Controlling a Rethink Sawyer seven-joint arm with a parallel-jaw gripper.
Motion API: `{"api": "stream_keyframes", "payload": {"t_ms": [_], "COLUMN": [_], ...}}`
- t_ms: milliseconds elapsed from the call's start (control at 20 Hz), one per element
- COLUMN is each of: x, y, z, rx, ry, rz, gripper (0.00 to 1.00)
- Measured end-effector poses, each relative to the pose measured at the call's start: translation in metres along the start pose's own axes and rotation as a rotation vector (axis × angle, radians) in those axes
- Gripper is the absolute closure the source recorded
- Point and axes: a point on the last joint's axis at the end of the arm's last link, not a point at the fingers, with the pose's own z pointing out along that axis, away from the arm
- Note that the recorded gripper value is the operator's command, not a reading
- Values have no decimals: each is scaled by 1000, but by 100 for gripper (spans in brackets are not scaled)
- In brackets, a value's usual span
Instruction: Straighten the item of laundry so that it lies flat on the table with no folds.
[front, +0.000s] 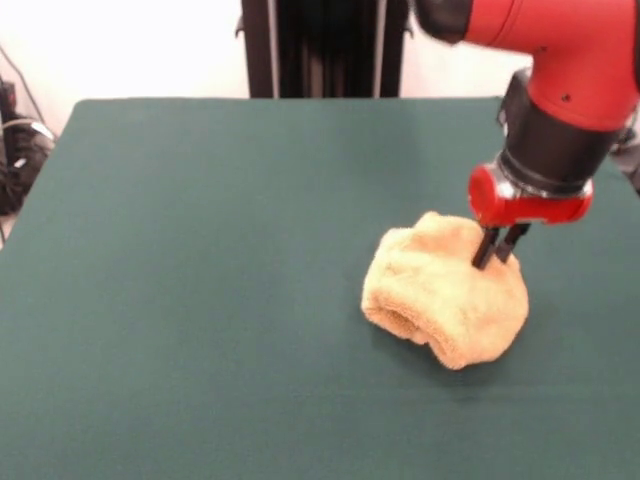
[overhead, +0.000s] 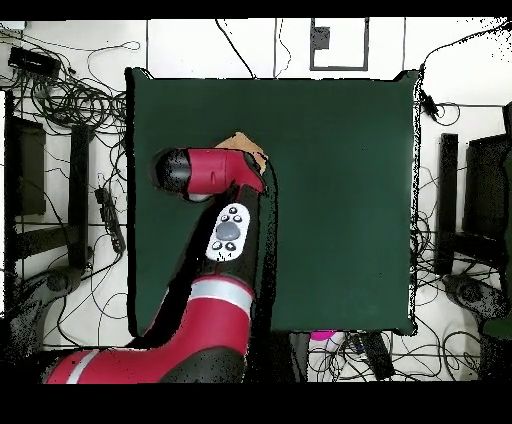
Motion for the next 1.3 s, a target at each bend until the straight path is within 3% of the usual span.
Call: {"api": "stream_keyframes", "payload": {"t_ms": [400, 600, 700, 1050, 1250, 1300], "x": [66, 90, 110, 152, 175, 183], "y": [1, -2, -9, -13, -9, -7], "z": [-73, -98, -114, -140, -155, -157], "rx": [68, 62, 48, 30, 28, -1], "ry": [121, 195, 275, 455, 512, 510], "rz": [148, 224, 296, 445, 506, 543], "gripper": [100, 100, 100, 100, 100, 100]}}
